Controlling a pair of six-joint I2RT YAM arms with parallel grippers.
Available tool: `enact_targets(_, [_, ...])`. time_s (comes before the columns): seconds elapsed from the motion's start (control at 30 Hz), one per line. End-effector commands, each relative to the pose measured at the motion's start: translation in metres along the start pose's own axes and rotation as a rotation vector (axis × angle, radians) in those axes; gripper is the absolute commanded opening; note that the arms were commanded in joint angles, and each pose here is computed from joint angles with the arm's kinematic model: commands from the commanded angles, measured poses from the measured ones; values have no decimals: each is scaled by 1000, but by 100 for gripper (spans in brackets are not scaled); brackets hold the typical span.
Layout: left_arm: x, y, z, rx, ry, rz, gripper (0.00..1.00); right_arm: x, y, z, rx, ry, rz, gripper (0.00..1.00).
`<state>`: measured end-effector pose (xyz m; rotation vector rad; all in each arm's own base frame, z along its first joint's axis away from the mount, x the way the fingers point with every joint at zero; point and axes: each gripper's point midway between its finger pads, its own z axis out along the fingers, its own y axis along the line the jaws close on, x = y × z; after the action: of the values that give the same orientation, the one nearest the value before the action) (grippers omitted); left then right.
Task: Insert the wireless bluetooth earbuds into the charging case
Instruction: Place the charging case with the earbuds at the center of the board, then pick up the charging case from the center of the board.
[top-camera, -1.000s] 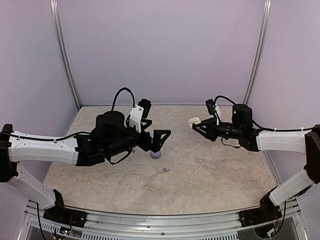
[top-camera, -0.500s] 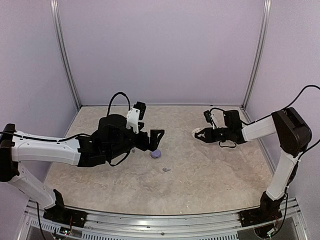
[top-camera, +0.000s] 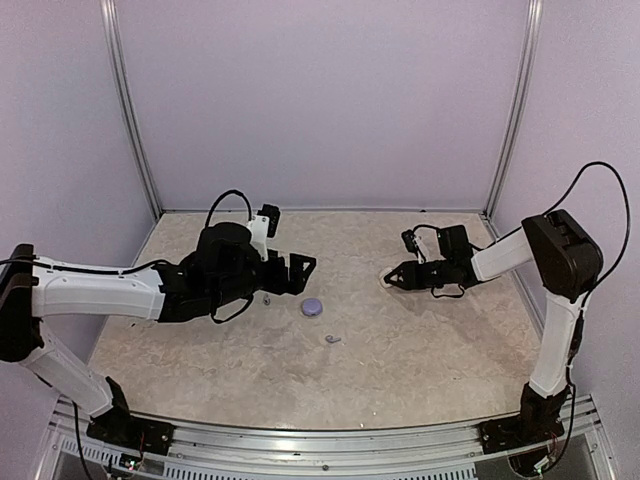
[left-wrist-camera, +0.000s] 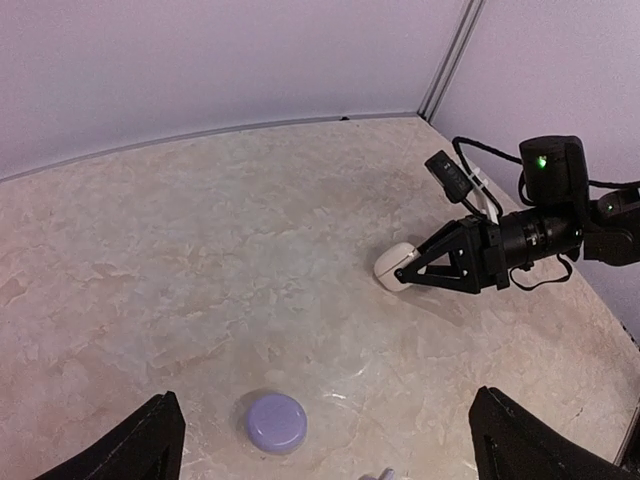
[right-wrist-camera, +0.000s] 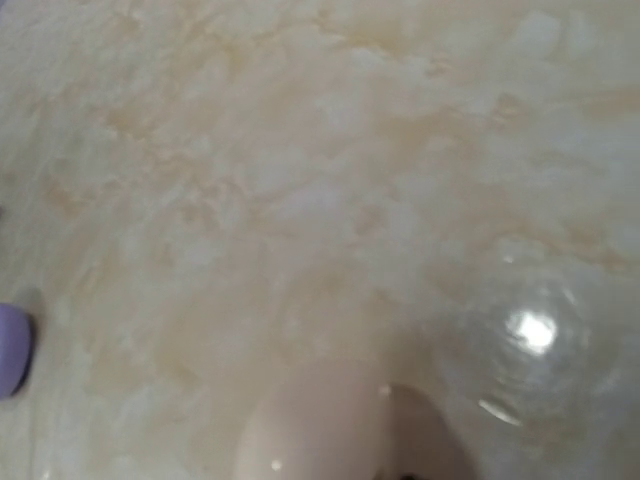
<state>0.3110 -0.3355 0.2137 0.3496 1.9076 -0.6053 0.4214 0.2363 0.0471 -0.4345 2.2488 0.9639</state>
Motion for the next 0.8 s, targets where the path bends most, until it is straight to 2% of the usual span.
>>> enact_targets(0.0, [38, 2, 10, 46, 142, 2, 99, -5, -14, -5, 55, -15, 2, 41])
enact_targets(0.2, [71, 17, 22, 29, 268, 6, 99, -11, -19, -20, 92, -39, -13, 54])
enact_targets(0.4, [88, 33, 32, -11, 316, 4, 98, -23, -12, -38, 124, -73, -51, 71])
enact_targets(0.5, [100, 30, 40, 44, 380, 59, 98, -26, -4, -46, 111, -86, -69, 74])
enact_targets(0.67, [124, 29, 51, 172, 508, 209, 87, -29, 18, -57, 37, -105, -96, 77])
enact_targets(0.77, [131, 34, 52, 235, 520, 265, 86, -28, 32, -63, -17, -114, -106, 78])
